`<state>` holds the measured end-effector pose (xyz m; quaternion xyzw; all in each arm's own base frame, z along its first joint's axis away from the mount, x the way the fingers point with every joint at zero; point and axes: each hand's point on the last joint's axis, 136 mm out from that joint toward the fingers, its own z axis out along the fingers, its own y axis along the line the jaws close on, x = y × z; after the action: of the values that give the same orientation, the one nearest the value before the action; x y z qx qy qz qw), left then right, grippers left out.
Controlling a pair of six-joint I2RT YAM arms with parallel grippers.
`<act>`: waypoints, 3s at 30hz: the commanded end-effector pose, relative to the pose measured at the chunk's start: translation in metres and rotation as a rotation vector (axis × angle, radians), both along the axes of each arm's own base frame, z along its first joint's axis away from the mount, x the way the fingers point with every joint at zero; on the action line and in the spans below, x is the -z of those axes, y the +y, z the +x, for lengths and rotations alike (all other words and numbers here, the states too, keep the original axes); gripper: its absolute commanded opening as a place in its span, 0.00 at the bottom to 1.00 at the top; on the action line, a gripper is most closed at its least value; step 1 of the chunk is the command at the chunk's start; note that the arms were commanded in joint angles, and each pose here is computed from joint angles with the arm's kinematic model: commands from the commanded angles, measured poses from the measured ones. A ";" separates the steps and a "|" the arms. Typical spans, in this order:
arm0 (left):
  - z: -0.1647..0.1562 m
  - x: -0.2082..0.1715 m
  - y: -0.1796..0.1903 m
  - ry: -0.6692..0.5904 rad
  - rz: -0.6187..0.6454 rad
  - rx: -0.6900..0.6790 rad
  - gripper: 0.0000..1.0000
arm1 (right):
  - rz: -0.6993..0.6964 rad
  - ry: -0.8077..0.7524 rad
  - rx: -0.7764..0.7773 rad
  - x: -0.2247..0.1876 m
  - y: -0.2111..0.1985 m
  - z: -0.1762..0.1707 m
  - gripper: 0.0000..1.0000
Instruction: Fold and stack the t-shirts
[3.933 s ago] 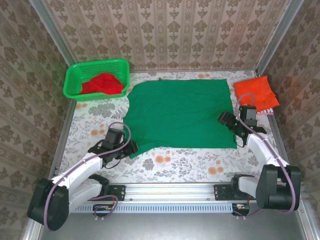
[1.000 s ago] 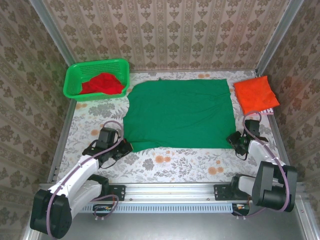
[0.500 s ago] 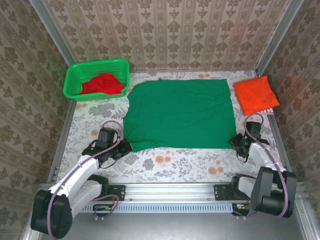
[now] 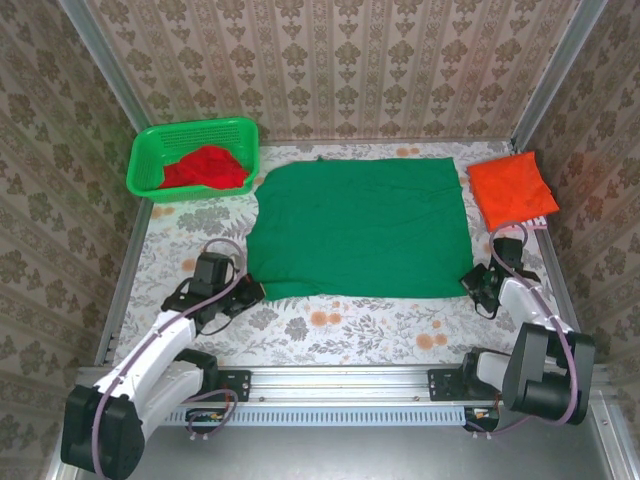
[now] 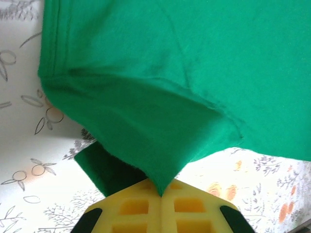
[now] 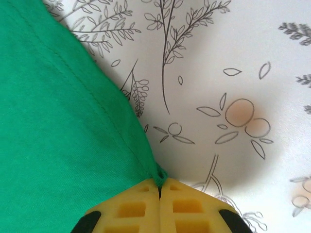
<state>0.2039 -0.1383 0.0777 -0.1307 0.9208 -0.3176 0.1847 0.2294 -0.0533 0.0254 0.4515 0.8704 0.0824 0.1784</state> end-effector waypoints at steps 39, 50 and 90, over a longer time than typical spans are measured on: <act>0.166 -0.103 -0.030 -0.193 0.071 0.174 0.00 | -0.076 -0.087 -0.129 -0.073 -0.025 0.083 0.00; 0.197 -0.090 -0.022 -0.162 0.168 0.232 0.00 | -0.074 -0.076 -0.139 -0.072 -0.031 0.102 0.01; 0.245 -0.057 -0.006 -0.102 0.225 0.251 0.00 | -0.036 -0.039 -0.193 -0.040 -0.031 0.176 0.04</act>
<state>0.4427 -0.1526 0.1332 0.0215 0.9469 -0.2507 0.1999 0.3934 -0.0844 0.0616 0.3679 0.9066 0.0858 0.1879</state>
